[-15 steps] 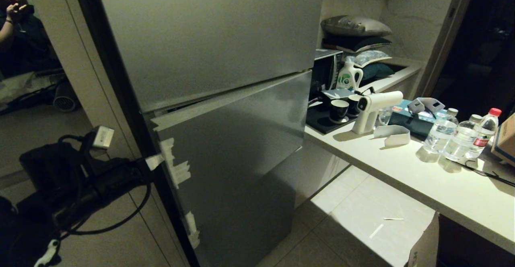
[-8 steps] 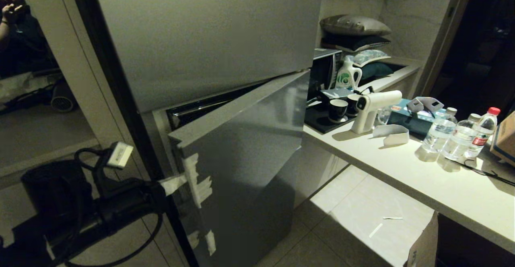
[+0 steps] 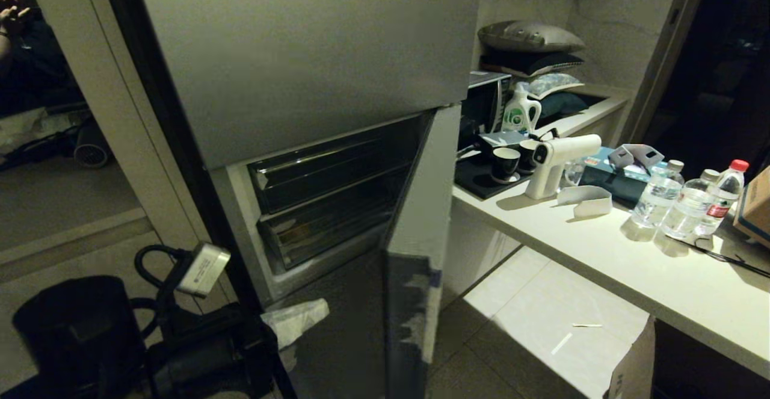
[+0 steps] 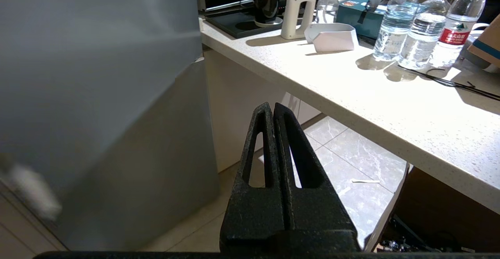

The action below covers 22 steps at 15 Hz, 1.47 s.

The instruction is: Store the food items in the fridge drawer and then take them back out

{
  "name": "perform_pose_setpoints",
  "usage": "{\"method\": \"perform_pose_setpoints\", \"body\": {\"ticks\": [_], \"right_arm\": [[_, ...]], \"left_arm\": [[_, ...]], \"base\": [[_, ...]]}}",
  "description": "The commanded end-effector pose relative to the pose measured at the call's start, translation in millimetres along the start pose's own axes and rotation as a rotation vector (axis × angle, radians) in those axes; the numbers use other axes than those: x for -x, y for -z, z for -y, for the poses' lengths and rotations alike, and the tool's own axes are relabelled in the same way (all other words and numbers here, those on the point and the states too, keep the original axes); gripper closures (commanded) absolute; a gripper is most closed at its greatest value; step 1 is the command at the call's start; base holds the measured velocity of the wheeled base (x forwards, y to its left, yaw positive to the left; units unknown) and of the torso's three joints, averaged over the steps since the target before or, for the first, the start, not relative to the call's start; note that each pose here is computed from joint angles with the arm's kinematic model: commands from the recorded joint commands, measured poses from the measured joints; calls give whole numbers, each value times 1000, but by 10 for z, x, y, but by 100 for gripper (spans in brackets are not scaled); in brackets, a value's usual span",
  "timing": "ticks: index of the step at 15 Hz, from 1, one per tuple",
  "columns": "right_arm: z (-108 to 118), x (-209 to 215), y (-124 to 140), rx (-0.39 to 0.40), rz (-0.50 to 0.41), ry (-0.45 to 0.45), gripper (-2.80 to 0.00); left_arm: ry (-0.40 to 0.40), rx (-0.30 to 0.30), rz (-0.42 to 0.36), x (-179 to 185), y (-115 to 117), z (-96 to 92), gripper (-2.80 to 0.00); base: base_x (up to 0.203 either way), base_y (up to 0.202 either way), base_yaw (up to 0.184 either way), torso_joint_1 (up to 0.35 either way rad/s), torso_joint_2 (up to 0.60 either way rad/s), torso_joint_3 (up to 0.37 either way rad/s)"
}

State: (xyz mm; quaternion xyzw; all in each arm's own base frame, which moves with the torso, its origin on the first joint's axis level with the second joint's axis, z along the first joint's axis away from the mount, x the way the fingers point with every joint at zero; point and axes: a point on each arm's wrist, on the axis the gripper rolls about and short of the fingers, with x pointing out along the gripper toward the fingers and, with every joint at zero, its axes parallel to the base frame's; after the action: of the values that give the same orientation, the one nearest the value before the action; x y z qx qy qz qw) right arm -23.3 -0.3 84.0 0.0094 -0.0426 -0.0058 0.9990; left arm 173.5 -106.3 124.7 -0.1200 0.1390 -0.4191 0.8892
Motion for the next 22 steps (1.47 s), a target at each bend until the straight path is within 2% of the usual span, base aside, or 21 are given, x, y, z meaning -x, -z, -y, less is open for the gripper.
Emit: {"method": "perform_pose_setpoints", "body": {"ticks": [1, 3, 5, 7, 8, 9, 11, 13, 15, 16, 17, 19, 20, 21, 22], "right_arm": [[1, -17, 87, 0, -30, 1, 0], [1, -17, 87, 0, -30, 1, 0], [1, -17, 87, 0, -30, 1, 0], [1, -17, 86, 0, -30, 1, 0], [1, -17, 87, 0, -30, 1, 0], [1, -17, 87, 0, -30, 1, 0], [1, -17, 87, 0, -30, 1, 0], [1, -17, 87, 0, -30, 1, 0], [1, -17, 87, 15, -30, -3, 0], [1, -17, 87, 15, -30, -3, 0], [1, -17, 87, 15, -30, -3, 0], [1, -18, 86, 15, -31, -3, 0], [1, -17, 87, 15, -30, -3, 0], [1, -17, 87, 12, -30, -1, 0], [1, -17, 87, 5, -30, -1, 0]], "left_arm": [[45, -22, 29, 63, -33, 133, 0], [-5, -42, 101, 126, -131, 168, 0], [-66, -76, 248, 259, -355, 256, 0], [-161, -108, 441, 465, -660, 382, 0], [-214, -130, 488, 582, -745, 436, 0], [-288, -166, 501, 732, -783, 490, 0], [-409, -216, 450, 1048, -703, 566, 0], [-517, -227, 279, 1331, -418, 578, 0], [-657, -223, 180, 1614, -144, 575, 0], [-750, -214, 158, 1709, -46, 559, 0], [-855, -198, 168, 1765, 2, 543, 0], [-1132, -155, 230, 1900, 113, 550, 0], [-1222, -148, 259, 1949, 201, 578, 0], [-1248, -161, 263, 1968, 356, 596, 0], [-1211, -162, 208, 1927, 558, 542, 0]], "base": [[0, 0, 0, 0, 0, 0], [0, 0, 0, 0, 0, 0], [0, 0, 0, 0, 0, 0], [0, 0, 0, 0, 0, 0], [0, 0, 0, 0, 0, 0], [0, 0, 0, 0, 0, 0], [0, 0, 0, 0, 0, 0], [0, 0, 0, 0, 0, 0], [0, 0, 0, 0, 0, 0], [0, 0, 0, 0, 0, 0], [0, 0, 0, 0, 0, 0], [0, 0, 0, 0, 0, 0], [0, 0, 0, 0, 0, 0], [0, 0, 0, 0, 0, 0], [0, 0, 0, 0, 0, 0]]}}
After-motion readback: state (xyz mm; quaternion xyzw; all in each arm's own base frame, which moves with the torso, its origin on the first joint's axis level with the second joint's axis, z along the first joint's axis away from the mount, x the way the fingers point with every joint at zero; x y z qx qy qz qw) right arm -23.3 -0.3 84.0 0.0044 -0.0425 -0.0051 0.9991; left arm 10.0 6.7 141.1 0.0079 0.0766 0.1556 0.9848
